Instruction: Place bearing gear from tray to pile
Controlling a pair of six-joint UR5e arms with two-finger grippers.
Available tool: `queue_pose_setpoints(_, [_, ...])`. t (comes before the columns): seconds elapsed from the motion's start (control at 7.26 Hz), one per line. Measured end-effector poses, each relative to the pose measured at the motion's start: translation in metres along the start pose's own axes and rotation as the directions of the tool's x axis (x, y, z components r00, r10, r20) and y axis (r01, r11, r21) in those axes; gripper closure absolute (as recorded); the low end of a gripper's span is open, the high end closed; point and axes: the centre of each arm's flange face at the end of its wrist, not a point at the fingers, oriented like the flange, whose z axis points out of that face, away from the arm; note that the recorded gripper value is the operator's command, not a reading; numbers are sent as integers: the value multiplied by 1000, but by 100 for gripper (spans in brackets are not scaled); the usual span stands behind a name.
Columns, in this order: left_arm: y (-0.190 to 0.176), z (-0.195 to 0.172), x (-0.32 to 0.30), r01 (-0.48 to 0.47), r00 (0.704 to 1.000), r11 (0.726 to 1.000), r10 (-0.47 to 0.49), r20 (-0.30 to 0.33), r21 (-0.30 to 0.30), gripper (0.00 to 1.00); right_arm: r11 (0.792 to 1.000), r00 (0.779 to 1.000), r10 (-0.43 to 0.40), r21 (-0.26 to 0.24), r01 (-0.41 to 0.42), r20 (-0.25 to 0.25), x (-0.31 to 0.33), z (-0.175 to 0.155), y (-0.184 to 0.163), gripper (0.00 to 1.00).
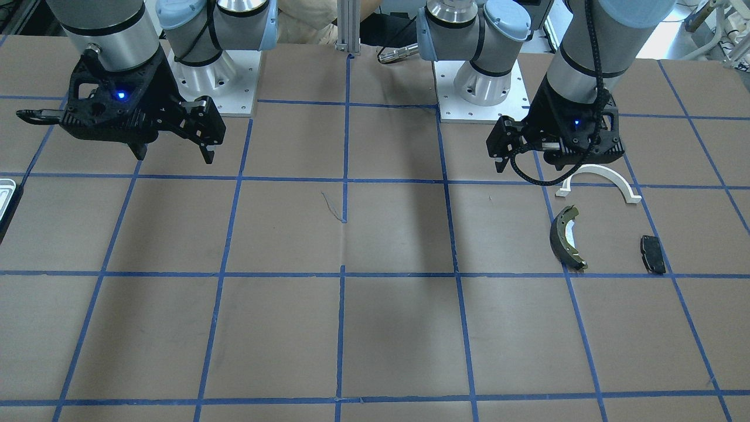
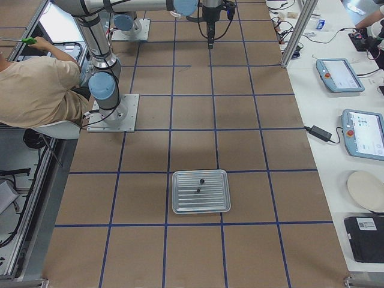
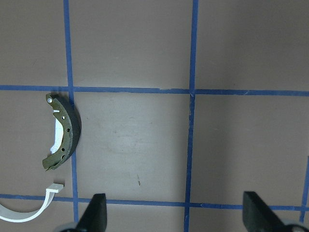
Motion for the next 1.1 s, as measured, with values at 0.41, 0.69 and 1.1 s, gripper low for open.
queue_pose_setpoints(0.41, [0, 1, 0, -2, 1000, 1000, 2, 1, -3, 0, 1000, 1000, -13, -7, 13, -1, 4, 4, -1, 0])
queue_pose_setpoints(0.69, [1, 1, 0, -1, 1000, 1000, 1, 1, -4, 0, 999, 999, -41, -1, 41, -6, 13, 3, -4, 0])
queue_pose_setpoints(1.1, [0, 1, 0, -4, 1000, 1000, 4, 1, -3, 0, 1000, 999, -26, 2, 26, -42, 100, 1, -20, 0])
